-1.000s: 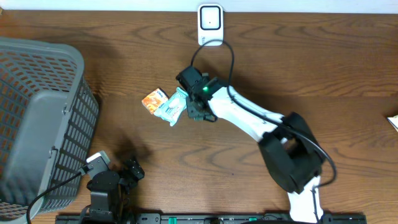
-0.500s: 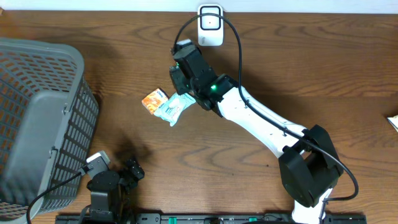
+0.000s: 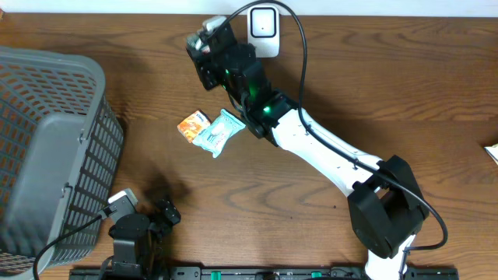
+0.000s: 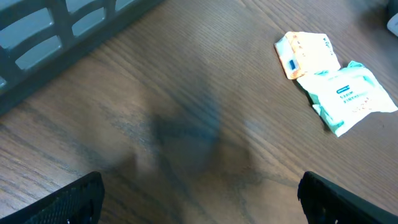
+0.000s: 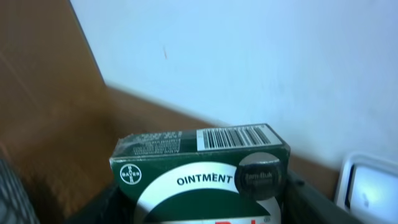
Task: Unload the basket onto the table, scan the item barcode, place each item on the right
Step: 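Carry the Zam-Buk box up toward the white scanner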
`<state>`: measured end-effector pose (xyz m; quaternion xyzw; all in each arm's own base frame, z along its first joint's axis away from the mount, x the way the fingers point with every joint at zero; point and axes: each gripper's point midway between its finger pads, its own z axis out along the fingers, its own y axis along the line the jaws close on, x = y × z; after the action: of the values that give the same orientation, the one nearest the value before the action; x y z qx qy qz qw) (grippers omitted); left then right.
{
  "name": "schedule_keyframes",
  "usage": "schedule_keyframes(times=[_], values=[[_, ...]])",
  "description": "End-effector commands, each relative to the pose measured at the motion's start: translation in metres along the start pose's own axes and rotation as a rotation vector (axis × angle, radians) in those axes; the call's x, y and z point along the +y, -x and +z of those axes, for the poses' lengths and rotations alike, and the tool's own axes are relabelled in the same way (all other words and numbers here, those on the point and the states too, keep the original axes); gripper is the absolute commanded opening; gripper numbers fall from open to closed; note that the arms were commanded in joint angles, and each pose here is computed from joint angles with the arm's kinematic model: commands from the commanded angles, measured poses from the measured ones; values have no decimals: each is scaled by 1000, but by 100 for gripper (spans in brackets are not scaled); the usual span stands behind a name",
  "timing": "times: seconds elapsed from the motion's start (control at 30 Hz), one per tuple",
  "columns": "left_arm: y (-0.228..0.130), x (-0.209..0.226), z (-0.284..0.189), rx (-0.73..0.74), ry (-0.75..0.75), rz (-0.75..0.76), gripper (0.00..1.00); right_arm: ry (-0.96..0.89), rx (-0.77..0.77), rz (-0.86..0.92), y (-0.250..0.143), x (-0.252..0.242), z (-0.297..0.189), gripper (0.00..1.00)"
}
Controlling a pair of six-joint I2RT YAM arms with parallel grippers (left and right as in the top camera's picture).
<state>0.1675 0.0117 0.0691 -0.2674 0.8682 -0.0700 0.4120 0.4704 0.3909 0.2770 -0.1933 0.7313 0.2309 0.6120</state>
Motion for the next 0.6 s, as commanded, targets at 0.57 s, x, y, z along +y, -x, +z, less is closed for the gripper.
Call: schedule_keyframes(times=[0.57], values=[[-10,14,0,32,64,14,98,778,-76,-253,13,30,-52,43]])
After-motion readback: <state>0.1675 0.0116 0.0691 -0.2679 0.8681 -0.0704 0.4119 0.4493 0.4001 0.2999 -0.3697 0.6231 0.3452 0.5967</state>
